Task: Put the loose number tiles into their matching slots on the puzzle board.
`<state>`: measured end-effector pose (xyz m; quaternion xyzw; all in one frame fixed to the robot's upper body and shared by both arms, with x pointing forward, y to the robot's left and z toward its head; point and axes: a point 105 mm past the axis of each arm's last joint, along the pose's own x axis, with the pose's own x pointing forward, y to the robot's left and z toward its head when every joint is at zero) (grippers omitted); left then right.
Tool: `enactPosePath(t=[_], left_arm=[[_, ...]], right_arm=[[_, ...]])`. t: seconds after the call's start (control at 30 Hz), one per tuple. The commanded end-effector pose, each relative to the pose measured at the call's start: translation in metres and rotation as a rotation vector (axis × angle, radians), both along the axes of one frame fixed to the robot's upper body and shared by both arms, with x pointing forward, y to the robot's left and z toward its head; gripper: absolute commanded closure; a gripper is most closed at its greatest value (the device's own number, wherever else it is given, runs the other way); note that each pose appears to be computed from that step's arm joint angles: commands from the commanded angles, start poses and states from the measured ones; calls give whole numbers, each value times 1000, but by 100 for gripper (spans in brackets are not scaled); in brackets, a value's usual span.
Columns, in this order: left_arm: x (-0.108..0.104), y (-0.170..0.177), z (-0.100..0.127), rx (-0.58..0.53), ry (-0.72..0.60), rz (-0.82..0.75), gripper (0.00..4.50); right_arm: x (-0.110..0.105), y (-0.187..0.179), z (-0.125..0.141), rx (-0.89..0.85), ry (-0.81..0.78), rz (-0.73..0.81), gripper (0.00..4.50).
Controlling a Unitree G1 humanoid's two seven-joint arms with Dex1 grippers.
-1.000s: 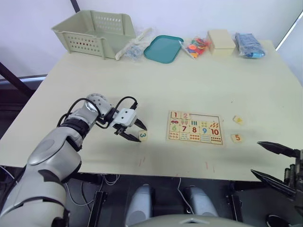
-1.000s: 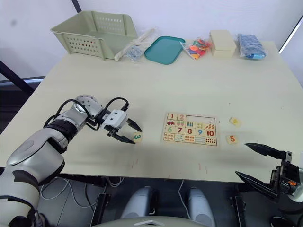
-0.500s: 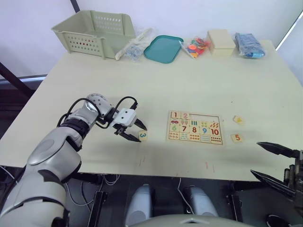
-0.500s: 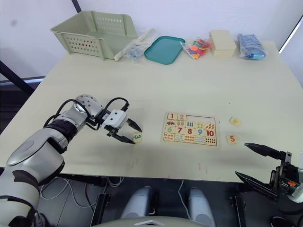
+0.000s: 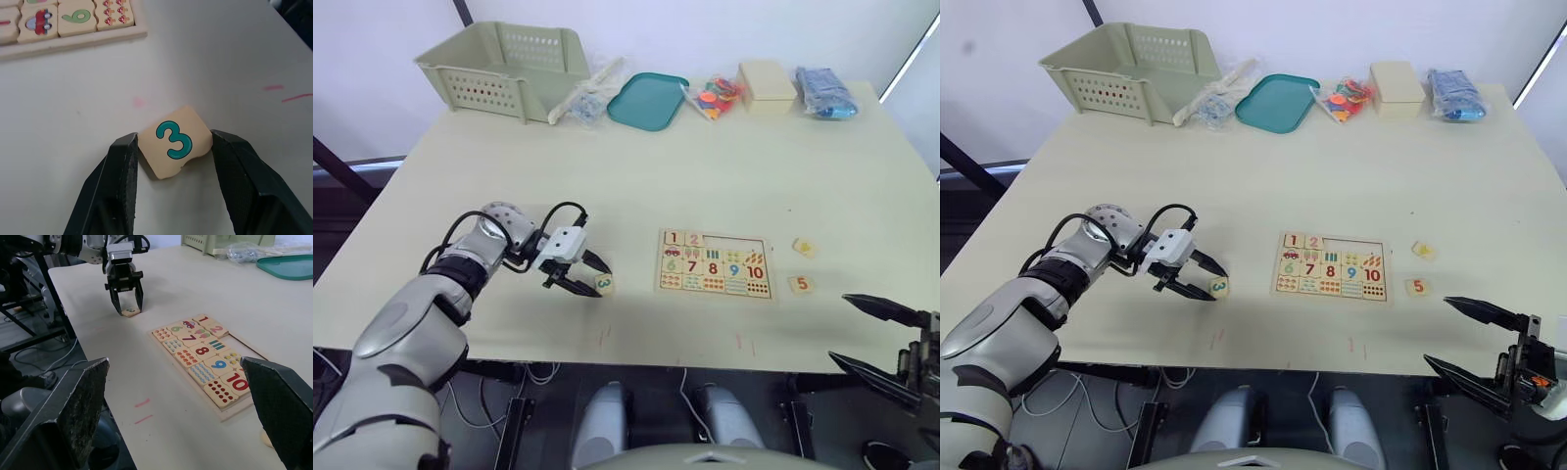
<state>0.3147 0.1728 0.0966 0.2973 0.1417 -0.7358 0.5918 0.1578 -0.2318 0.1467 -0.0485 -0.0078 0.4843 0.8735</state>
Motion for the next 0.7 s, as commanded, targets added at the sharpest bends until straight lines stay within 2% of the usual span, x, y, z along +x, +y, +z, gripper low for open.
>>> enactPosePath(t=[0.03,0.17,0.33,0.53,0.7], left_arm=[[1,-3,25,-129,-3,95,270],[-2,-10,36,-192,-48,285,270],[-17,-25,47,-258,-13,713,270],[-45,-29,31,-161,8,1048,270],[-49,-28,26,-148,26,1234,270]], right_arm=[[2,5,4,1,-32,24,0],[5,7,3,6,-35,33,0],[7,6,4,12,-34,43,0],[12,6,6,21,-29,61,0],[13,4,7,25,-12,72,0]])
